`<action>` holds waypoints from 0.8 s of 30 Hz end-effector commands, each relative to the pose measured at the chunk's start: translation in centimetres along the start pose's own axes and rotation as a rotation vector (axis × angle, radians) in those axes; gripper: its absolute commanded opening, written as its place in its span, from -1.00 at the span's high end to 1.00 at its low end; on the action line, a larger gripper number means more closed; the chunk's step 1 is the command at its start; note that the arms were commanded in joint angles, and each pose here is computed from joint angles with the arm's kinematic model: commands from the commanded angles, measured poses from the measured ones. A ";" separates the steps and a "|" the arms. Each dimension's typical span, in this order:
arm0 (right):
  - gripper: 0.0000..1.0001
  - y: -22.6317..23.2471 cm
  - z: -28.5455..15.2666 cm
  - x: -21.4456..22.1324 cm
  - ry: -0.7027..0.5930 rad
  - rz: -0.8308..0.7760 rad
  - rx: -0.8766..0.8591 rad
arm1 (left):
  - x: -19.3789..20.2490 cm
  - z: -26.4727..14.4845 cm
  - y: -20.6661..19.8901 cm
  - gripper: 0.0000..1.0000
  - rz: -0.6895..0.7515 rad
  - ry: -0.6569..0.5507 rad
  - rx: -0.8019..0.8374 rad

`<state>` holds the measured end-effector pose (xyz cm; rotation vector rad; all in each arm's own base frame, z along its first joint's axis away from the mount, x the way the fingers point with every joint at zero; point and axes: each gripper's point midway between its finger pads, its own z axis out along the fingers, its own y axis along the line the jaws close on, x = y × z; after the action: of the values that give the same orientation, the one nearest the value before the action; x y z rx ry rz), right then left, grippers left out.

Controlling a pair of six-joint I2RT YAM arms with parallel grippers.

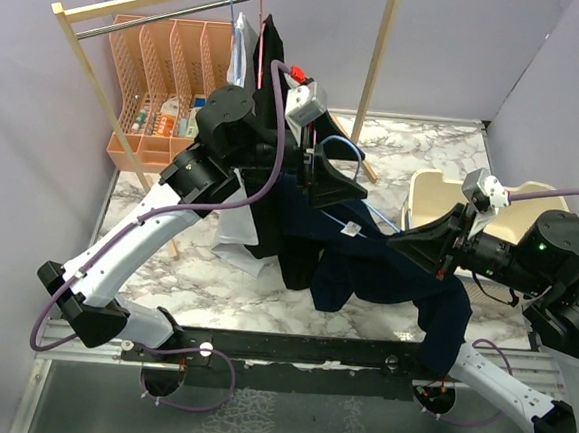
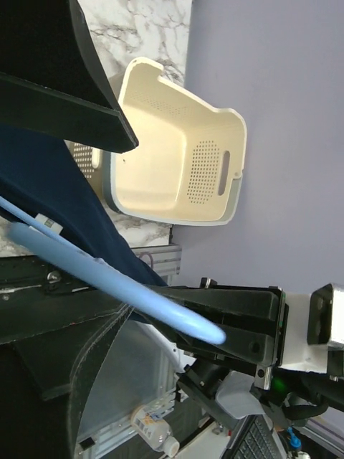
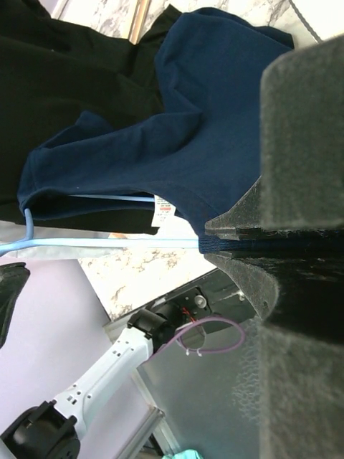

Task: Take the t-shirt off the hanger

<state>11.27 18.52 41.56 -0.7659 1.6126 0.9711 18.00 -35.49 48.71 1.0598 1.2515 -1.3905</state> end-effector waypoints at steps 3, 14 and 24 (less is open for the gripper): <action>0.98 1.8 0.5 -0.9 -0.042 -0.003 -0.117 | 1.0 1.5 -0.3 -0.22 0.008 -0.001 0.000; 0.22 -0.5 0.5 0.0 -0.016 0.032 0.019 | -1.6 0.1 -1.3 1.00 0.060 -0.007 -0.102; -0.50 -2.3 -2.8 3.5 0.032 0.039 0.188 | -6.1 -4.8 -2.7 1.00 0.187 -0.023 -0.283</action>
<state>12.12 16.92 41.06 -0.6614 1.6122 0.8859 16.64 -34.10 49.50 1.0460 1.3783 -1.1899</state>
